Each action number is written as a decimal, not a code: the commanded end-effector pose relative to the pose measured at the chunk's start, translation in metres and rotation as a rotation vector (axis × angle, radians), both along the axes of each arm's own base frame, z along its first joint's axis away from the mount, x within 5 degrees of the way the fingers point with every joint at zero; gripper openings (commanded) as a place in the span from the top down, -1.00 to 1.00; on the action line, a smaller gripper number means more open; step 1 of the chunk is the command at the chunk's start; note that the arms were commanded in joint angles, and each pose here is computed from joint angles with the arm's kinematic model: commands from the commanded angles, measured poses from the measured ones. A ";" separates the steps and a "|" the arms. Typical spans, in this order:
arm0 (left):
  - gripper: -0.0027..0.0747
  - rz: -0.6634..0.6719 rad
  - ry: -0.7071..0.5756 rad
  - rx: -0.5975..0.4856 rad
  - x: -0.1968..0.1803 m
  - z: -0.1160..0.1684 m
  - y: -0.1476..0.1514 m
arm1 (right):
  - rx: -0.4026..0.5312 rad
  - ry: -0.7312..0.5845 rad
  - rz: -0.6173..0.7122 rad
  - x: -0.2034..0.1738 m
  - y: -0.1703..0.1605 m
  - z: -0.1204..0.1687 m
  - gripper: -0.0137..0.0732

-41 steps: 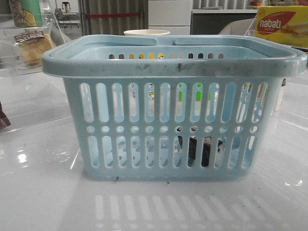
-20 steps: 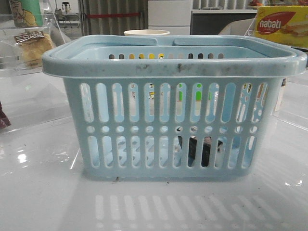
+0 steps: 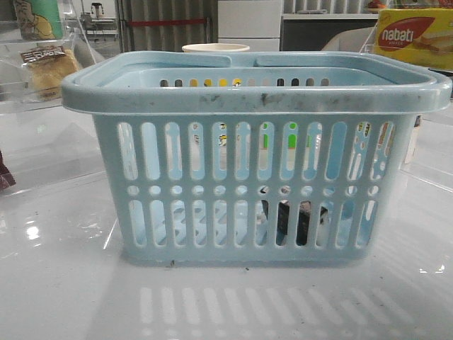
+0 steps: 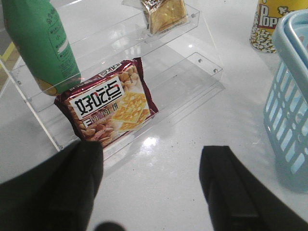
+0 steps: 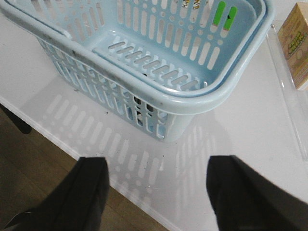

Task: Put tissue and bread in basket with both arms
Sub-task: 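Raise the right gripper out of the basket and pull it back, then move the left gripper to the packaged bread on the shelf and grasp it, then lift the bread with the left gripper and carry it over the basket, then lower the bread into the basket beside the tissue pack, open left gripper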

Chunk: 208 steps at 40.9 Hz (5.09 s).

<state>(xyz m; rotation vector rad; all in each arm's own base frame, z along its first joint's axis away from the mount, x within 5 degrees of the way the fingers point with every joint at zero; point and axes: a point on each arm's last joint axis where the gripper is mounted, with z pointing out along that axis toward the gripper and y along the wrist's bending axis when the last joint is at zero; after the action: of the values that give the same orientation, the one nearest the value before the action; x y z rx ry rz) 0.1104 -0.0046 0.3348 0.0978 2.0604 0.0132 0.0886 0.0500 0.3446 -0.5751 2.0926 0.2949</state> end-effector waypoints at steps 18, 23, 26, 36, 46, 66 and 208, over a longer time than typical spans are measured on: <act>-0.76 0.002 -0.014 -0.018 0.112 0.025 -0.006 | 0.036 -0.086 -0.008 0.002 0.000 0.013 -0.56; -0.76 0.000 -0.047 -0.020 0.152 0.025 -0.008 | 0.036 -0.086 -0.008 0.002 0.000 0.013 -0.56; -0.76 -0.001 -0.057 -0.020 0.174 0.023 -0.010 | 0.036 -0.086 -0.008 0.002 0.000 0.013 -0.56; -0.76 -0.009 -0.017 0.025 0.243 0.007 -0.012 | 0.036 -0.086 -0.008 0.002 0.000 0.013 -0.56; -0.76 0.006 0.022 0.027 0.295 -0.016 -0.008 | 0.036 -0.086 -0.008 0.002 0.000 0.013 -0.56; -0.76 0.042 -0.087 -0.092 0.360 -0.039 -0.009 | 0.036 -0.086 -0.008 0.002 0.000 0.013 -0.56; -0.28 -0.735 0.397 0.192 0.211 -0.026 -0.259 | 0.037 -0.088 -0.008 0.003 0.000 0.013 -0.56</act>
<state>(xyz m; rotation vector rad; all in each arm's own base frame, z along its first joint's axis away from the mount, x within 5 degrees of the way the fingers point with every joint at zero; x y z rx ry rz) 0.3255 -0.2637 0.2742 1.0924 2.4106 -0.2357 0.0885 0.0500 0.3444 -0.5739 2.0949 0.2955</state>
